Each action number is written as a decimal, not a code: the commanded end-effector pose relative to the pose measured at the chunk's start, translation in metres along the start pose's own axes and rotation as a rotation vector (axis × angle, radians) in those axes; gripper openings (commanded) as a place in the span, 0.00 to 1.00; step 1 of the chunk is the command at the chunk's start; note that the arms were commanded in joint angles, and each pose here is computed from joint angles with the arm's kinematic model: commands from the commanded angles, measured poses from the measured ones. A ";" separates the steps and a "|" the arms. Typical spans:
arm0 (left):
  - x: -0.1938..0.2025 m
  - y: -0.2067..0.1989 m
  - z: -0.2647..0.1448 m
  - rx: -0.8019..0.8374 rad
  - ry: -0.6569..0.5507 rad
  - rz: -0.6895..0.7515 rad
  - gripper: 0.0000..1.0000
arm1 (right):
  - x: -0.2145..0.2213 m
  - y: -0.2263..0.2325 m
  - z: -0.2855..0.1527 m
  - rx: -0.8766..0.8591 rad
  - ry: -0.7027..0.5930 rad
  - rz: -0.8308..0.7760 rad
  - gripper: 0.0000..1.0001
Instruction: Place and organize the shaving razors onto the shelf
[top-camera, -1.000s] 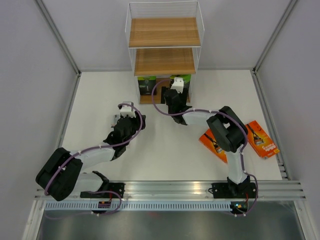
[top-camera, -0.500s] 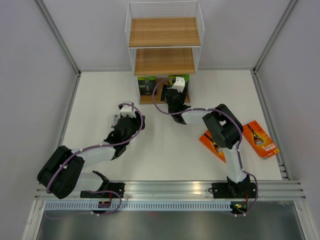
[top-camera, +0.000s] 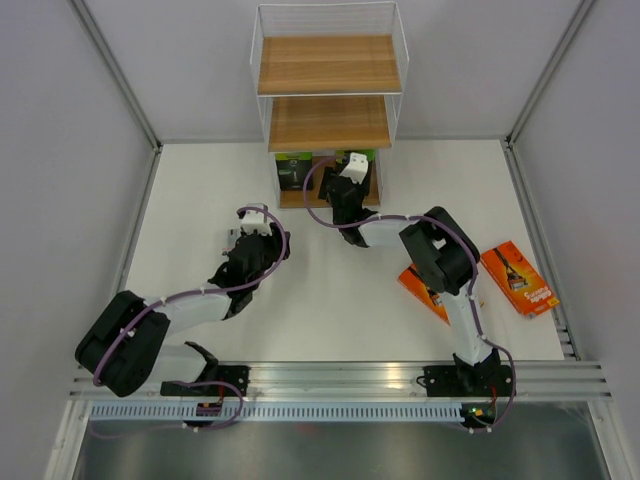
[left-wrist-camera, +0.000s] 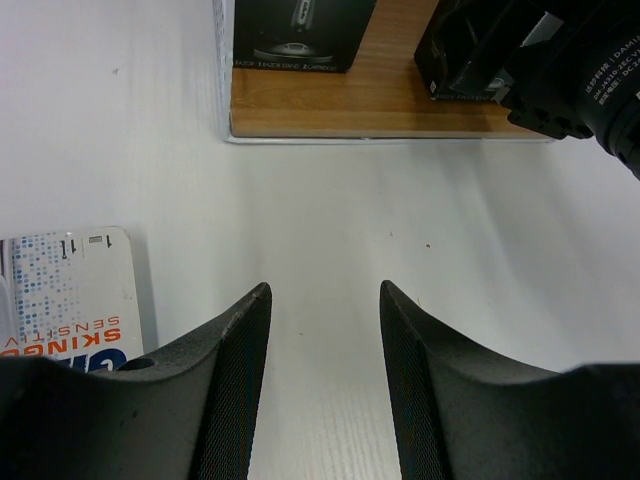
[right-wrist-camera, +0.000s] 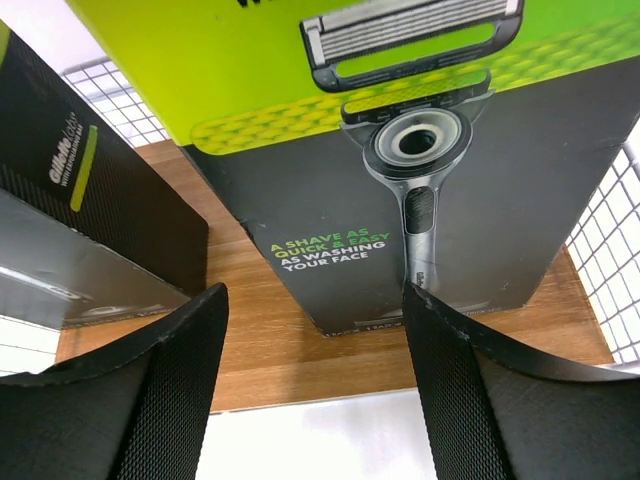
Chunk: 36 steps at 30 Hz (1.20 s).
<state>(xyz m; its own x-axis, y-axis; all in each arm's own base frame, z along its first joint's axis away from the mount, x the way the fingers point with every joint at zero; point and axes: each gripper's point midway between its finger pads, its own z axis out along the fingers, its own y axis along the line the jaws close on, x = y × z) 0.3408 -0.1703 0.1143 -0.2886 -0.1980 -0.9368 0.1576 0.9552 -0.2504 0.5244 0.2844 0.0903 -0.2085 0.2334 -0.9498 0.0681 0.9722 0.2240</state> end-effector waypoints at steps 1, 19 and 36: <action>-0.016 0.002 0.003 -0.014 -0.058 0.006 0.54 | -0.007 0.004 0.006 0.010 -0.036 0.036 0.76; -0.022 -0.002 0.000 0.003 -0.063 -0.016 0.54 | 0.002 -0.008 -0.022 -0.017 0.016 0.051 0.78; -0.049 -0.012 -0.052 -0.004 0.115 -0.196 0.71 | -0.028 -0.050 -0.171 -0.210 0.147 0.119 0.98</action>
<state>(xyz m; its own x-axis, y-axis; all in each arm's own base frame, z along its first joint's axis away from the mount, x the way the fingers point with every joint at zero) 0.3228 -0.1669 0.1582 -0.3583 -0.2686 -0.8941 0.1318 0.9336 -0.3332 0.3876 0.2464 0.1355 -0.3142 0.2896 -0.9041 -0.0744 0.9419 0.3275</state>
